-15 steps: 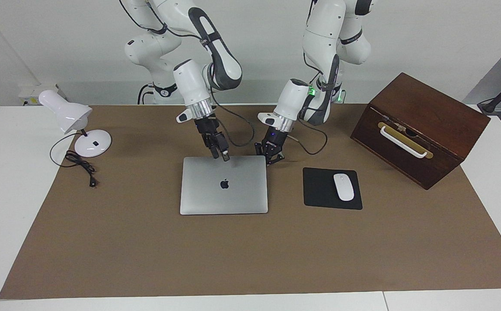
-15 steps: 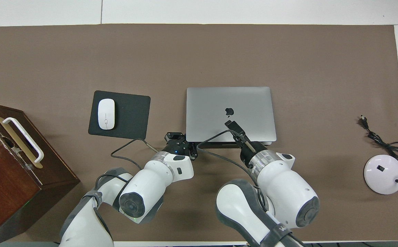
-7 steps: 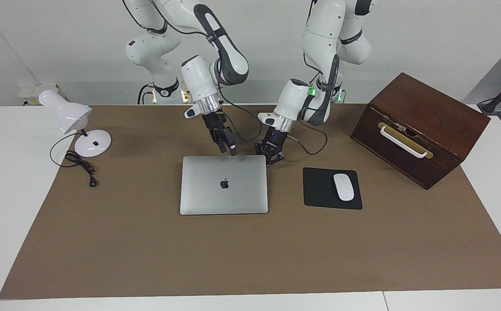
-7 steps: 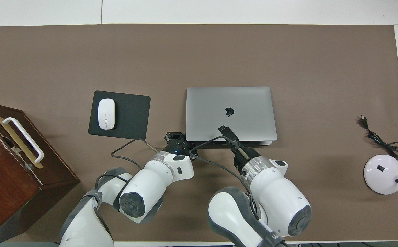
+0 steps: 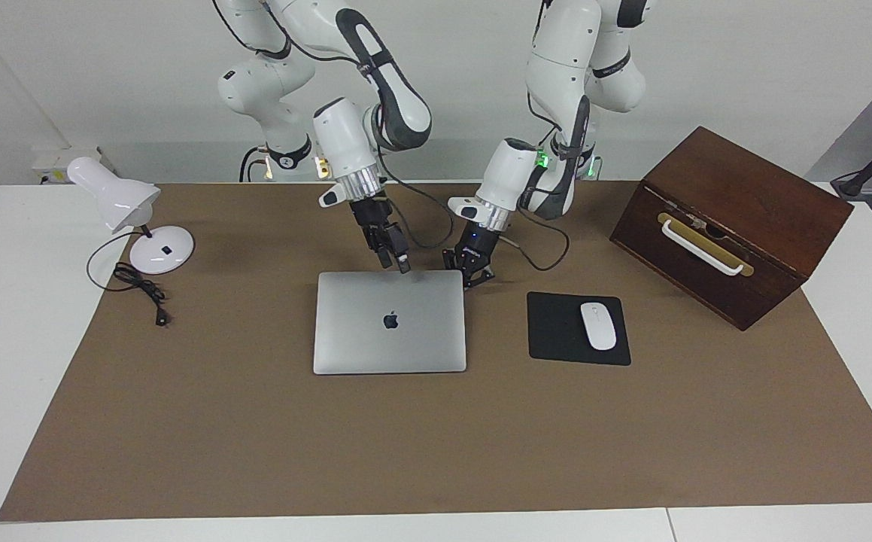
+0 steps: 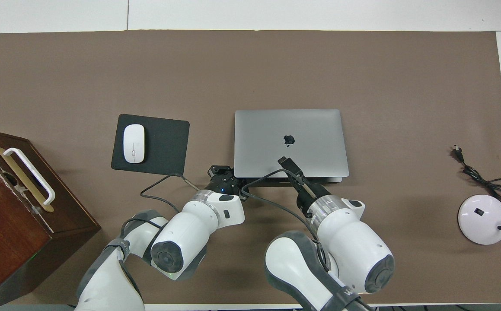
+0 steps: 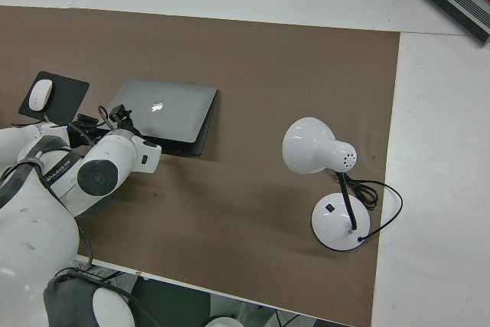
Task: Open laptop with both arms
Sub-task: 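Insert the right gripper fingertip under the laptop lid's front edge, then lift the laptop lid upward with the right gripper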
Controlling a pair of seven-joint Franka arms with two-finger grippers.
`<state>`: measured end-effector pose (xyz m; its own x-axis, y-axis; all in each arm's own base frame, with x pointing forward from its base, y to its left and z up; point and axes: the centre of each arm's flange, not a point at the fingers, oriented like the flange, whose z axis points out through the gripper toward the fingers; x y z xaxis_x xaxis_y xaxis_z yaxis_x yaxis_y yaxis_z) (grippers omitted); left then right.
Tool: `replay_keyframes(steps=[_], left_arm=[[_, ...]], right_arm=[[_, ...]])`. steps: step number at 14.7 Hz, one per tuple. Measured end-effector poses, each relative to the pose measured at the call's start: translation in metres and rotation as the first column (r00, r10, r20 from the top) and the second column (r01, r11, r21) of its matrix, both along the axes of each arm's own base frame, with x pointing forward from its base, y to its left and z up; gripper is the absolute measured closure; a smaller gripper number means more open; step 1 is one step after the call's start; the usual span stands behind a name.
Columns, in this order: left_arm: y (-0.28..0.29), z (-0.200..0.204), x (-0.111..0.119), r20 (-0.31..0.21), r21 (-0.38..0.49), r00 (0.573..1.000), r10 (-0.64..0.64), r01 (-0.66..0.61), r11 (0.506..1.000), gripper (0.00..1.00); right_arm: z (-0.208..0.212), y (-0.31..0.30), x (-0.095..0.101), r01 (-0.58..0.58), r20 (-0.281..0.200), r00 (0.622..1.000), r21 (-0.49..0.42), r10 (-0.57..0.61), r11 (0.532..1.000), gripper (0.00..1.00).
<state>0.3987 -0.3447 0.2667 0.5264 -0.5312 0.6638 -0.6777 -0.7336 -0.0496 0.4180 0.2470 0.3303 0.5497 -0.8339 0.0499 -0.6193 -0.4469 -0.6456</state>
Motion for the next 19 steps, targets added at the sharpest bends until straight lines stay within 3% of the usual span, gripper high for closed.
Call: replay_keyframes(steps=[11, 19], left_arm=[[0.0, 0.0, 0.0, 0.001, 0.0, 1.0, -0.001, 0.001, 1.0, 0.99], [-0.001, 0.0, 0.002, 0.003, -0.001, 1.0, -0.001, 0.001, 1.0, 0.99]], right_arm=[[0.007, 0.002, 0.028, -0.006, 0.019, 1.0, 0.022, 0.005, 1.0, 0.0], [0.035, 0.013, 0.065, -0.003, 0.071, 0.997, 0.089, -0.003, 0.996, 0.0]])
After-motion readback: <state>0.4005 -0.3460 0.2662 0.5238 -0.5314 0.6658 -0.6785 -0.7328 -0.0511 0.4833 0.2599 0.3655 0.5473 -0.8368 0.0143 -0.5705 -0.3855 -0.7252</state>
